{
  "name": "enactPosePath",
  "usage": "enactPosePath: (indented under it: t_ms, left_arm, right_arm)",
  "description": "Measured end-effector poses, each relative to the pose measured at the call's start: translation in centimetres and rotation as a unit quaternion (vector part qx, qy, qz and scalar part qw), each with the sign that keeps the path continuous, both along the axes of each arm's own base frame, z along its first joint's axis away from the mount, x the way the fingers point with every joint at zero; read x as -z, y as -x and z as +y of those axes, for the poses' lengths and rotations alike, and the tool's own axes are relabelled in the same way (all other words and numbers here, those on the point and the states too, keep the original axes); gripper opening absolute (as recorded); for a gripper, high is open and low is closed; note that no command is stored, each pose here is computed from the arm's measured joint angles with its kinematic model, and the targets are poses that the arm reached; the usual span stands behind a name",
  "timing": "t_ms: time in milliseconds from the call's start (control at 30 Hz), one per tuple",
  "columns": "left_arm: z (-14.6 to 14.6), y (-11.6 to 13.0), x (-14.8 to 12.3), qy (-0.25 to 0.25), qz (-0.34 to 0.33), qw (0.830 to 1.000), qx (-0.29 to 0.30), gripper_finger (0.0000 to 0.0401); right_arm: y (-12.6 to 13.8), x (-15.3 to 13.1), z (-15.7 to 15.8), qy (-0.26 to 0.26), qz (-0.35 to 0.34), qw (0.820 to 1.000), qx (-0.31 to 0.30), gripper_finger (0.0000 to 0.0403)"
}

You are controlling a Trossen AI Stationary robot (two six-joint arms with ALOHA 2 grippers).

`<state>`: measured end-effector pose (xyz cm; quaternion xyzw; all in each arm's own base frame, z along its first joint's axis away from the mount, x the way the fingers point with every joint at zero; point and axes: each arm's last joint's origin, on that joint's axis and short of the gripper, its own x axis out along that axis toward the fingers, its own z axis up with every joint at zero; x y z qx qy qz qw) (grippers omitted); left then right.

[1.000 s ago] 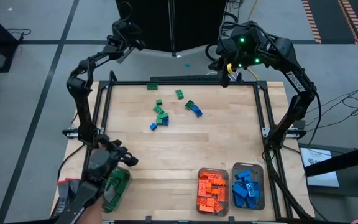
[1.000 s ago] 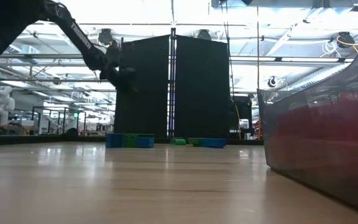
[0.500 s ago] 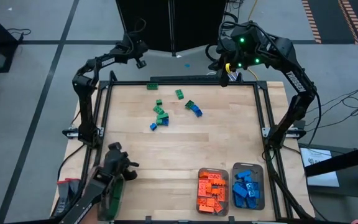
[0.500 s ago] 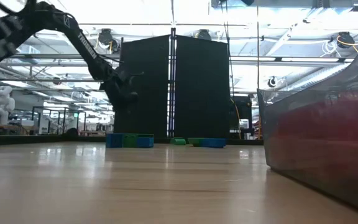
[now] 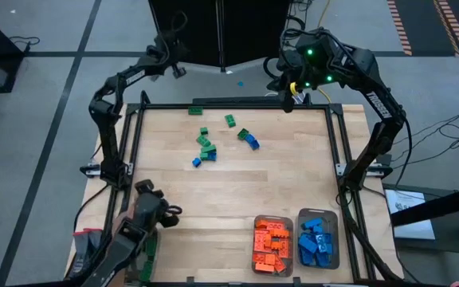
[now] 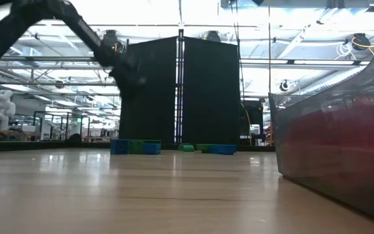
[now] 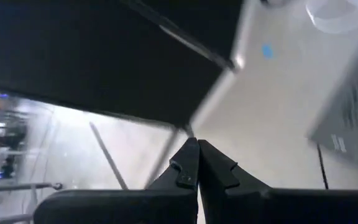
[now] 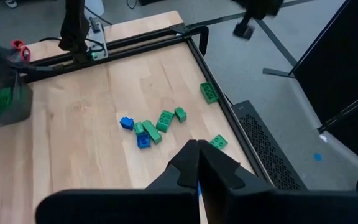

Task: Sort blocks
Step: Put the green game piece into the left black bin

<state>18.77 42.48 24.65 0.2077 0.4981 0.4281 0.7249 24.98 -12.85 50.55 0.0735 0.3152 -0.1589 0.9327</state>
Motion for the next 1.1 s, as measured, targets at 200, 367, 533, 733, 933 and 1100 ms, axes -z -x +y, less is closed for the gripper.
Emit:
enactPosePath:
  t_ms: [200,367,533,733,933,1100]
  left_arm:
    - [-4.1,-1.9,-7.8,-0.05,-0.179,0.98,-0.073,0.0]
    - [-9.1,-2.7,-12.4,-0.034,-0.268,0.96,-0.079,0.0]
    - [-12.7,-3.3,-14.9,-0.006,-0.375,0.922,-0.101,0.0]
    - [-14.1,-5.1,-15.1,0.037,-0.429,0.899,-0.076,0.0]
    - [-14.6,-7.2,-13.1,0.181,-0.424,0.886,0.042,0.0]
    - [-16.7,-9.2,-10.7,0.255,-0.339,0.904,0.061,0.0001]
  right_arm:
    - [0.1,0.1,0.1,0.004,0.011,1.0,-0.007,0.0]
    - [1.7,0.6,0.9,-0.018,0.07,0.997,-0.016,0.0]
    - [3.6,0.1,2.0,-0.027,0.079,0.996,-0.014,0.0]
    - [7.1,-1.9,4.2,0.015,0.042,0.998,-0.038,0.0]
    - [11.4,-3.6,6.4,0.033,-0.01,0.999,-0.029,0.0]
    - [14.8,-4.6,8.1,0.044,-0.051,0.998,-0.02,0.0]
